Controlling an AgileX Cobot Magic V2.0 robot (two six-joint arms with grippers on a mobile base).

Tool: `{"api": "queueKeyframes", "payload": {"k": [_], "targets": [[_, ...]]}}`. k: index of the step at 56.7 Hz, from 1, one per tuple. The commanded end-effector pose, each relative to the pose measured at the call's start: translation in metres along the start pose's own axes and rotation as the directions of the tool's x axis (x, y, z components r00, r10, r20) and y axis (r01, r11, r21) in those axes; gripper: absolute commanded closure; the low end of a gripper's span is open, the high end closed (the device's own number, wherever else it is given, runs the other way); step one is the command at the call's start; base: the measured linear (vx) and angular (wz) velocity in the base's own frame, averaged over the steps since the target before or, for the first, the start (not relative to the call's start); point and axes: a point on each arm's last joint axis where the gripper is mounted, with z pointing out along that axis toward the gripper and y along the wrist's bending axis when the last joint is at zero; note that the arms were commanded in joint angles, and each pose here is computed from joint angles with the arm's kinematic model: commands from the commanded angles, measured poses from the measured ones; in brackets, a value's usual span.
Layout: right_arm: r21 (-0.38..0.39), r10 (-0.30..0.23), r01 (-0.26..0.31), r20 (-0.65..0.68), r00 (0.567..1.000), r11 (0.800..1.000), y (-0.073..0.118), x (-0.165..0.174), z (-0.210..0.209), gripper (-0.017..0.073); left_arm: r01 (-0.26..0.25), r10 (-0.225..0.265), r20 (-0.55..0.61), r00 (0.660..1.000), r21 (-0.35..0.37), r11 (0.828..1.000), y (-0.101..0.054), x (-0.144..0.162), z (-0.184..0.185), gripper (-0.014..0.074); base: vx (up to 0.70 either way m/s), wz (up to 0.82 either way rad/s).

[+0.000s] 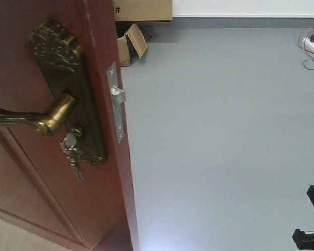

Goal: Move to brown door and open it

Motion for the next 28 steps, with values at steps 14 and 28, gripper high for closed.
{"api": "queueKeyframes", "payload": {"k": [14, 28], "targets": [[0.009, -0.015, 0.014, 0.082, 0.997, 1.000, -0.0007, -0.0064, -0.0003, 0.0559, 0.005, -0.004, 0.044, 0.999, -0.023, 1.000, 0.0006, -0.0108, 0.0010, 0.0597, 0.18, 0.00], [0.009, -0.015, 0.014, 0.082, 0.997, 1.000, -0.0007, -0.0064, -0.0003, 0.0559, 0.005, -0.004, 0.044, 0.999, -0.023, 1.000, 0.0006, -0.0108, 0.0010, 0.0597, 0.17, 0.00]]}}
